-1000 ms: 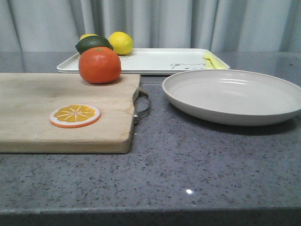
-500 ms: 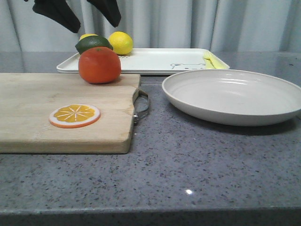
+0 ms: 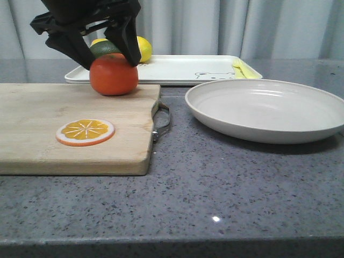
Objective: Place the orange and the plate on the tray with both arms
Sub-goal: 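Lower the left gripper onto the orange on the cutting board and grasp it, then lift the orange with the left gripper and carry it over the white plate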
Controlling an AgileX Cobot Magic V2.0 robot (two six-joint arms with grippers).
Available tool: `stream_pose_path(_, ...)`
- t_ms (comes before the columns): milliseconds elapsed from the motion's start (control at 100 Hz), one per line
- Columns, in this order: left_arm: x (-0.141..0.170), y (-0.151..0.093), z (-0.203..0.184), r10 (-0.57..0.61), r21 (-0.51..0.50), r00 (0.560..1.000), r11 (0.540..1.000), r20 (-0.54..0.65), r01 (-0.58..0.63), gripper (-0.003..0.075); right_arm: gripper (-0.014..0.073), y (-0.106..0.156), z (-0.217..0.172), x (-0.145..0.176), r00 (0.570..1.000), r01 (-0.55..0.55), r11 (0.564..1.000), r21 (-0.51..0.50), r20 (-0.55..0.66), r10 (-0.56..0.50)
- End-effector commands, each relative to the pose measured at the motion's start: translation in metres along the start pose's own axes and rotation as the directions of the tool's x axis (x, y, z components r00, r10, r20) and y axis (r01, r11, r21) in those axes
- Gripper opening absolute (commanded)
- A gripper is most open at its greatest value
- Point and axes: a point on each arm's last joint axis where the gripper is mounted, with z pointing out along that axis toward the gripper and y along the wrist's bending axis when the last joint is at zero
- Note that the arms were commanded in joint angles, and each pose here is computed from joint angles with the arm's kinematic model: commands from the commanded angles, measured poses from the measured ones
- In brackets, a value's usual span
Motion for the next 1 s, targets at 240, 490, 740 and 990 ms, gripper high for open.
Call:
stream_pose_path(240,-0.016,-0.010,-0.026,0.001,0.029,0.992,1.000,0.126,-0.004,0.0547,-0.0060,0.001,-0.002,-0.021,0.992,0.004,1.000,-0.005,0.130,-0.004)
stream_pose_path(490,-0.016,-0.010,-0.026,0.001,0.029,0.992,1.000,0.126,-0.004,0.0341,-0.0060,0.001,-0.002,-0.021,0.992,0.004,1.000,-0.005,0.130,-0.004)
stream_pose_path(740,-0.022,-0.017,-0.033,0.014,0.043,0.991,0.999,0.130,-0.020,0.0209,-0.0060,0.001,-0.002,-0.021,0.992,0.004,1.000,-0.005,0.130,-0.004)
stream_pose_path(990,-0.029,-0.073,-0.047,0.140,0.127,0.972,0.978,0.187,-0.165,0.0209,-0.0060,0.001,-0.002,-0.021,0.991,0.004,1.000,-0.005,0.131,-0.004)
